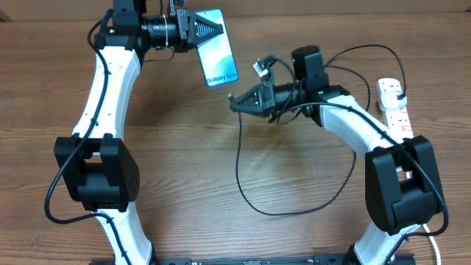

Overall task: Plug charger to phone and switch on socket
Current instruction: 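Lift the plug with the right gripper toward the phone's bottom port, then push the plug into the phone's port with the right gripper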

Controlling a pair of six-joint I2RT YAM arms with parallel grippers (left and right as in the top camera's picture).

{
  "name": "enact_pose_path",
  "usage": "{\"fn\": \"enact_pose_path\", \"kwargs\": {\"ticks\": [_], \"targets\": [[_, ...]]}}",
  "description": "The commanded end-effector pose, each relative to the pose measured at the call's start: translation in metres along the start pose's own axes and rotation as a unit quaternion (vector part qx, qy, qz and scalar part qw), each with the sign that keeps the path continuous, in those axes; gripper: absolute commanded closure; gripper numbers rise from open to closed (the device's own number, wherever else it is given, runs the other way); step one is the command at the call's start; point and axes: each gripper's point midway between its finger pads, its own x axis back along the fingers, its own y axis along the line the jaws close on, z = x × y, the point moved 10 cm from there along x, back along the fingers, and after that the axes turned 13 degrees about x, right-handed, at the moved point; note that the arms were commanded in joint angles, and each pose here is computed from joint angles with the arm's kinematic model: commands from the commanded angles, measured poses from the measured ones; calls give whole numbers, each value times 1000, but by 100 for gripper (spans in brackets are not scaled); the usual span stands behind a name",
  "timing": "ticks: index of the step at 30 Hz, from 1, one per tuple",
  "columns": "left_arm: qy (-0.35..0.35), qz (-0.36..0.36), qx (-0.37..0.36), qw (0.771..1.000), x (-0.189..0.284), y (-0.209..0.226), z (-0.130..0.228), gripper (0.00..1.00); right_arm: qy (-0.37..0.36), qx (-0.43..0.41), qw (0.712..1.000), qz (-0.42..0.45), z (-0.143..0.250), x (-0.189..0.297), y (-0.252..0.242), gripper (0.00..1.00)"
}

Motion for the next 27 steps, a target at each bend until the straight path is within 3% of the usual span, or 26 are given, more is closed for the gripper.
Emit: {"fn": "enact_pose_path", "kwargs": {"ticks": [1,9,16,22,27], "targets": [[-8,36,24,999,9,-26,-6,96,13,11,998,-63,-12,7,24,96],[-42,85,5,995,15,-57,-23,96,-23,74,994,-84,-42,13,56,96],[-68,124,14,990,23,-79,-30,96,-95,65,990,-84,-58,20,75,96],[-64,130,28,989,23,-82,-30,96,-159,93,977,-105,-68,26,94,96],[-65,131,39,989,24,-82,-31,96,-167,92,975,-110,-69,27,97,96]]}}
